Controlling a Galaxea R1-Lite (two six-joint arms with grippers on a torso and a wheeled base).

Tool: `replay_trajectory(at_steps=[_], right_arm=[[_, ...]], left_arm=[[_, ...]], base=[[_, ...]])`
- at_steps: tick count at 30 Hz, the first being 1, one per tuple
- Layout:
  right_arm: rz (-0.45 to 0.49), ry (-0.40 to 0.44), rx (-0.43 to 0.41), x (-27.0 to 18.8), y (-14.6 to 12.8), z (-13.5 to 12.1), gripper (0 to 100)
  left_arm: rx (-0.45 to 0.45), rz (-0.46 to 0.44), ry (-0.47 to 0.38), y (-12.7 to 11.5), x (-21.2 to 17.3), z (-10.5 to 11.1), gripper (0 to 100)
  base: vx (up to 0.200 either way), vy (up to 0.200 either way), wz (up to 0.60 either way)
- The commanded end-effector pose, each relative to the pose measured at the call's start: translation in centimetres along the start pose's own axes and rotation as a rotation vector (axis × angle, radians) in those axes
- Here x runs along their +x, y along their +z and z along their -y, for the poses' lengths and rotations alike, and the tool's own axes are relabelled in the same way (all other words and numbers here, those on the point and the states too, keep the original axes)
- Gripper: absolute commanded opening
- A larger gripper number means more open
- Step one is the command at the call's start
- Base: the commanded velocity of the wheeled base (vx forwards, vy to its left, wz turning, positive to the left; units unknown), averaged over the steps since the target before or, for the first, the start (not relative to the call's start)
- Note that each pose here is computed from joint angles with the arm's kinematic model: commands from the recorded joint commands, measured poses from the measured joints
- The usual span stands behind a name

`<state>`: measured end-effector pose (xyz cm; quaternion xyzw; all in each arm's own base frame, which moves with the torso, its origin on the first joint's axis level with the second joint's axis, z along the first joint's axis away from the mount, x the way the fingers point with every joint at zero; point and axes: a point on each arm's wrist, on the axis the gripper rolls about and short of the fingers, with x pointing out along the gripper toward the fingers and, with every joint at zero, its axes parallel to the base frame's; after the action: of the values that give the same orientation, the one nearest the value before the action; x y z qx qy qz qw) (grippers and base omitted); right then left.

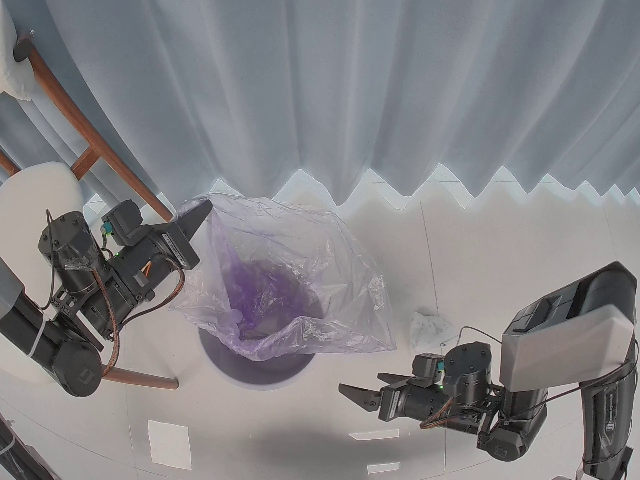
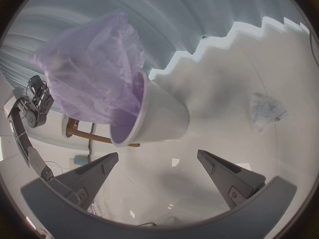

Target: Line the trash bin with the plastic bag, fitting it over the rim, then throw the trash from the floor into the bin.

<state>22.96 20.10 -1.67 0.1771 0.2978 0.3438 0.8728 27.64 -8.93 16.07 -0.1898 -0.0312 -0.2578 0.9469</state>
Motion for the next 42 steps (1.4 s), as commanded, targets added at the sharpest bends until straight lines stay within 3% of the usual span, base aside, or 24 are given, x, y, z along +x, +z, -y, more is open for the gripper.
replay_trajectory(at_steps=[1,5,9,17,18,29,42], right_arm=[[0.025,0.099,0.006,2.5,0.0,-2.6,100],[-0.021,0.113,0.042,3.4,-0.5,-3.9,100],[-0.004,0.128,0.095,4.7,0.2,-4.7,100],[0.077,0.025,0.110,8.1,1.7,-5.0,100],[0.075,0.023,0.110,8.2,1.8,-5.1,0],[0.099,-0.014,0.106,8.5,2.1,-4.7,0],[0.188,-0.088,0.145,5.1,6.5,-2.1,0]], left_arm=[[0.005,0.003,-0.002,0.1,-0.1,0.1,0],[0.006,0.002,-0.004,0.1,-0.1,0.1,0],[0.006,0.002,-0.005,0.1,-0.1,0.1,0],[0.007,0.003,-0.006,0.1,-0.1,0.1,0],[0.007,0.003,-0.006,0.1,-0.1,0.1,0],[0.007,0.001,-0.008,0.1,-0.1,0.2,0],[0.018,-0.025,-0.039,-0.6,-0.2,1.0,0]], base=[[0.000,0.000,0.00],[0.000,0.000,0.00],[0.000,0.000,0.00],[0.000,0.000,0.00],[0.000,0.000,0.00],[0.000,0.000,0.00],[0.000,0.000,0.00]])
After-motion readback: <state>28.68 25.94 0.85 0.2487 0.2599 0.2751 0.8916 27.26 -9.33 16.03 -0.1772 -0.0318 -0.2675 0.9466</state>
